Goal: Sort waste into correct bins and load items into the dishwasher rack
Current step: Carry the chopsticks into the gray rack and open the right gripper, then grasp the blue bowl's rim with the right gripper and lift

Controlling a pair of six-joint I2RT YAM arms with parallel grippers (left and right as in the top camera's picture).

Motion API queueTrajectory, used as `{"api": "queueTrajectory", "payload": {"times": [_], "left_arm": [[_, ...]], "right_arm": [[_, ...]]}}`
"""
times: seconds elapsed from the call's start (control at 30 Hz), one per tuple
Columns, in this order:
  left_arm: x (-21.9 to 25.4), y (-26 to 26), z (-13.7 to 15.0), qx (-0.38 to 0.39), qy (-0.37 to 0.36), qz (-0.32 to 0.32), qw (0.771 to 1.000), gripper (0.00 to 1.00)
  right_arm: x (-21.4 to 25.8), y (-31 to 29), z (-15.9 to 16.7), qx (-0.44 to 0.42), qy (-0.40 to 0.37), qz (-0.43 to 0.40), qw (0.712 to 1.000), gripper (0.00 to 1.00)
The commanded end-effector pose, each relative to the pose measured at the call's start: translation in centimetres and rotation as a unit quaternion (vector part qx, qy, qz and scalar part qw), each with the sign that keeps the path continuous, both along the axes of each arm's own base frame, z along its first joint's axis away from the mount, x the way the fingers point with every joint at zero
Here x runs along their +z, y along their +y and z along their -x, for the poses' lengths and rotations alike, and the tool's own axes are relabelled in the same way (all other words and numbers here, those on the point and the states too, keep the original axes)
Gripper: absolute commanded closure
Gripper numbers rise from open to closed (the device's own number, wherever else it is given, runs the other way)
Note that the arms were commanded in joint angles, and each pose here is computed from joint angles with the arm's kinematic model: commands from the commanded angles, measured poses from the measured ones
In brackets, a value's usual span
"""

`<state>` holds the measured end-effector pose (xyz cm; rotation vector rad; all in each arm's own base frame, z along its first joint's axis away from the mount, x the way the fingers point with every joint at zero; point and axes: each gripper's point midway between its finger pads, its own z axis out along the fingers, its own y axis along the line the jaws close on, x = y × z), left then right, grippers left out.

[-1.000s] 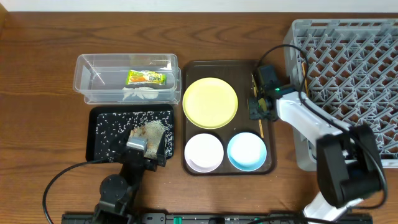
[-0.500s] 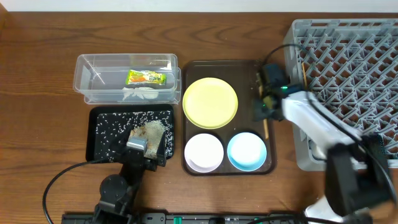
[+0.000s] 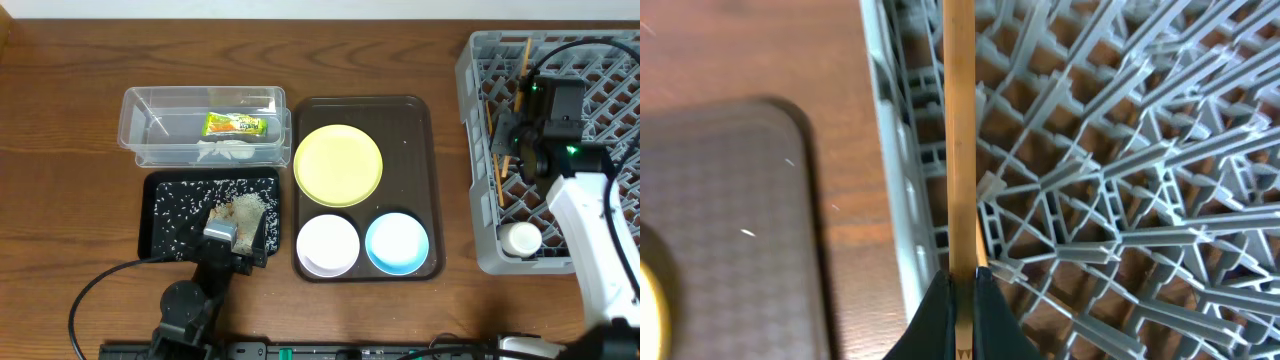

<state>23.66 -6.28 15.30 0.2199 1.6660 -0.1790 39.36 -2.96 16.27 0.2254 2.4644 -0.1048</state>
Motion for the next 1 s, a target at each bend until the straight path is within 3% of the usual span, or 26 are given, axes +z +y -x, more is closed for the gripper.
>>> {"api": "queueTrajectory", "payload": {"times": [0.0, 0.13, 0.17, 0.2, 0.23, 0.3, 0.5, 0.63, 0.77, 0.97], "left_arm": [[-1.7, 0.2, 0.0, 0.005, 0.024, -0.008, 1.0, 0.03], [-1.7, 0.2, 0.0, 0.005, 0.024, -0.008, 1.0, 0.03], [-1.7, 0.2, 0.0, 0.005, 0.024, -0.008, 1.0, 0.03], [-1.7, 0.2, 0.0, 0.005, 0.024, -0.008, 1.0, 0.03], [-1.7, 0.2, 0.0, 0.005, 0.024, -0.008, 1.0, 0.03], [-1.7, 0.2, 0.0, 0.005, 0.024, -0.008, 1.0, 0.03], [-1.7, 0.2, 0.0, 0.005, 0.024, -0.008, 1.0, 0.03], [-1.7, 0.2, 0.0, 0.005, 0.024, -0.008, 1.0, 0.03], [-1.7, 0.2, 0.0, 0.005, 0.024, -0.008, 1.0, 0.03], [-1.7, 0.2, 0.0, 0.005, 0.024, -0.008, 1.0, 0.03]], "right_arm": [[-3.1, -0.3, -0.1, 0.025, 0.047, 0.022, 0.998, 0.99], [-5.3, -0.2, -0.3, 0.037, 0.077, 0.029, 0.996, 0.99], [-5.4, -0.3, -0.3, 0.037, 0.077, 0.032, 0.996, 0.87], [-5.3, -0.3, -0.4, 0.037, 0.075, 0.032, 0.996, 0.66], [-4.8, -0.2, -0.4, 0.036, 0.07, 0.03, 0.996, 0.54], [-3.8, 0.2, -0.3, 0.039, 0.06, 0.021, 0.997, 0.47], [0.9, 7.0, 1.5, 0.139, 0.013, -0.097, 0.985, 0.46], [1.7, 12.9, 5.5, 0.202, 0.053, -0.173, 0.962, 0.46], [-0.5, 15.1, 10.1, 0.216, 0.148, -0.162, 0.951, 0.46], [-5.7, 14.0, 14.1, 0.129, 0.232, -0.08, 0.961, 0.46]]}}
